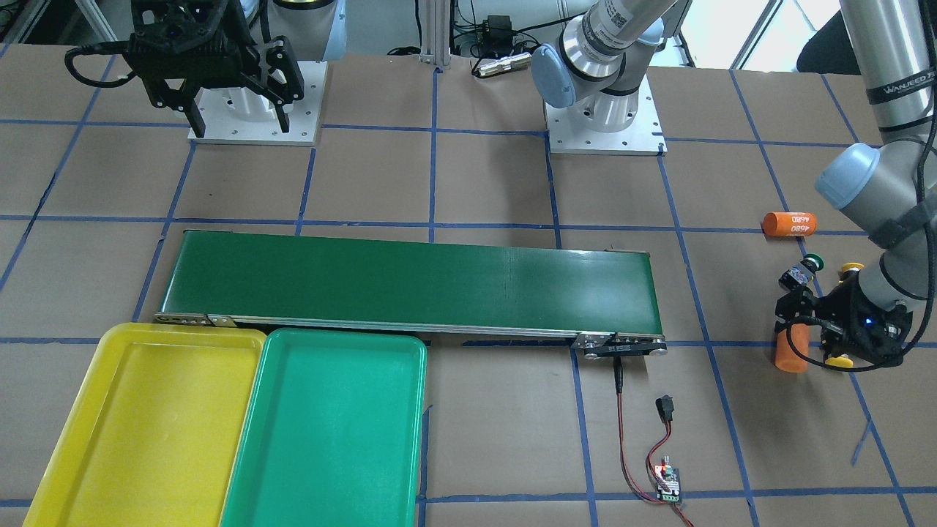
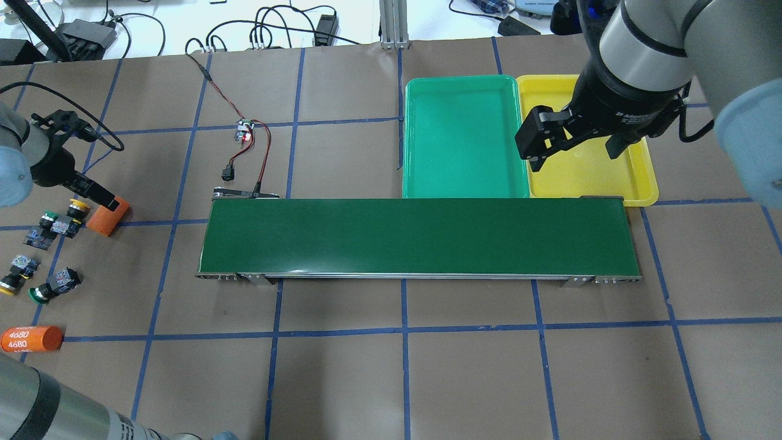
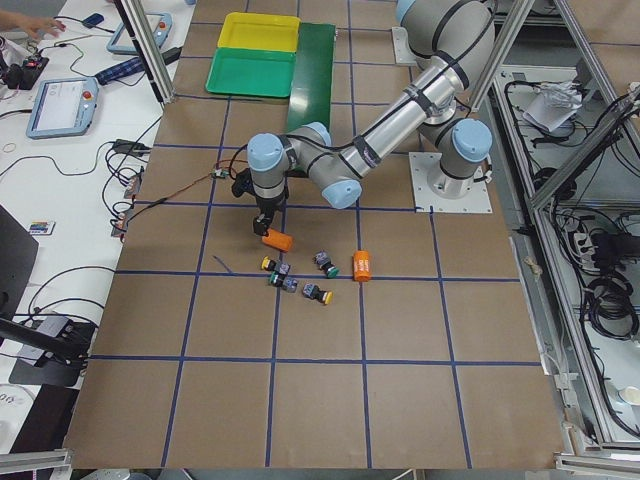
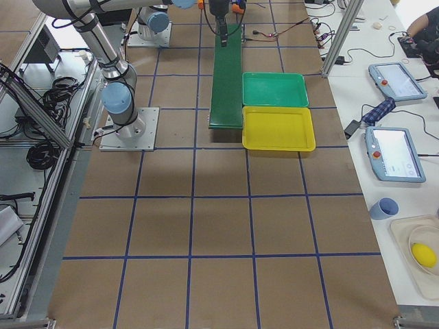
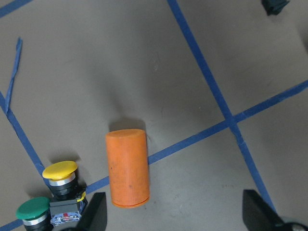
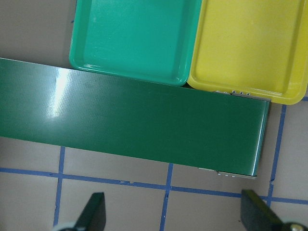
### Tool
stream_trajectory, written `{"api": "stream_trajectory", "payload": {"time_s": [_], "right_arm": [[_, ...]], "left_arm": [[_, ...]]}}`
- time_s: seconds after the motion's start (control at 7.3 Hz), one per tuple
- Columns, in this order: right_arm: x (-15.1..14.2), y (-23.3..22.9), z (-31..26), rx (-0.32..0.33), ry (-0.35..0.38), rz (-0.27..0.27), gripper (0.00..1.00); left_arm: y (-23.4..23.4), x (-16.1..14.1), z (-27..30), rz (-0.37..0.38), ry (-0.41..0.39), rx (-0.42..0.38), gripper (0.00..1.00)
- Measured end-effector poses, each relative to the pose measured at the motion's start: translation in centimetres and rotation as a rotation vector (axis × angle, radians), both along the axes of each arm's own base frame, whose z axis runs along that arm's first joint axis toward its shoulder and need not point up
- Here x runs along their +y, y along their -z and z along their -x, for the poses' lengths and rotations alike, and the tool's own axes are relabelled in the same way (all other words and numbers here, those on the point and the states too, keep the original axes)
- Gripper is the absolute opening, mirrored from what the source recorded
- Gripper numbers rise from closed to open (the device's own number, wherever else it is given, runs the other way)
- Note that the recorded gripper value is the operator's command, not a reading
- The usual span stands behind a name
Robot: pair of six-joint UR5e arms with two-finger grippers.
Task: Sort buttons by color to trays
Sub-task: 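Grasp the plain orange cylinder with the left gripper and lift it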
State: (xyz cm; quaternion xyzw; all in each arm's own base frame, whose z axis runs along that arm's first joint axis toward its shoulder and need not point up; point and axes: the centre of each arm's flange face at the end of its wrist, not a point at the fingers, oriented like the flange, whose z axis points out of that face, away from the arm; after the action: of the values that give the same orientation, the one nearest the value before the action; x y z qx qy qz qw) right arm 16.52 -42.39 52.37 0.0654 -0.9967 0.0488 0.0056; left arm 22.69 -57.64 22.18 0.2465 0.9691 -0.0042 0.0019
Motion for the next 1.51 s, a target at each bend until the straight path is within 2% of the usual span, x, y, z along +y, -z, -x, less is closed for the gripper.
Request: {"api": "stream_trajectory", "payload": {"time_s": [0.27,0.55,0.68,0.96,1.23,1.37,1.51], "right_arm": [[0.0,-0.1,0.0,0.000,0.000,0.001,1.00],[0.0,0.0,0.0,0.000,0.000,0.001,1.00],[0.0,0.0,0.0,0.000,0.000,0.000,1.00],[0.0,0.0,0.0,0.000,-0.001,0.000,1.00],[0.0,0.0,-0.1,0.000,-0.002,0.000,1.00],[0.0,0.0,-0.1,0.000,-0.003,0.000,1.00],[0.0,0.0,-0.1,0.000,-0.003,0.000,1.00]], "left_arm": [[2.7,-0.4,-1.3,0.005,0.012,-0.003,1.00],[4.4,0.2,-3.1,0.009,-0.017,-0.001,0.68],[4.8,0.4,-3.1,0.004,-0.026,0.006,0.63],[4.9,1.2,-2.2,-0.006,-0.034,0.017,0.00],[3.7,1.6,-1.4,0.008,-0.038,0.016,0.00],[1.7,1.5,0.1,0.025,-0.026,0.011,0.00],[-1.1,1.3,4.0,0.037,0.026,0.003,0.00]]}}
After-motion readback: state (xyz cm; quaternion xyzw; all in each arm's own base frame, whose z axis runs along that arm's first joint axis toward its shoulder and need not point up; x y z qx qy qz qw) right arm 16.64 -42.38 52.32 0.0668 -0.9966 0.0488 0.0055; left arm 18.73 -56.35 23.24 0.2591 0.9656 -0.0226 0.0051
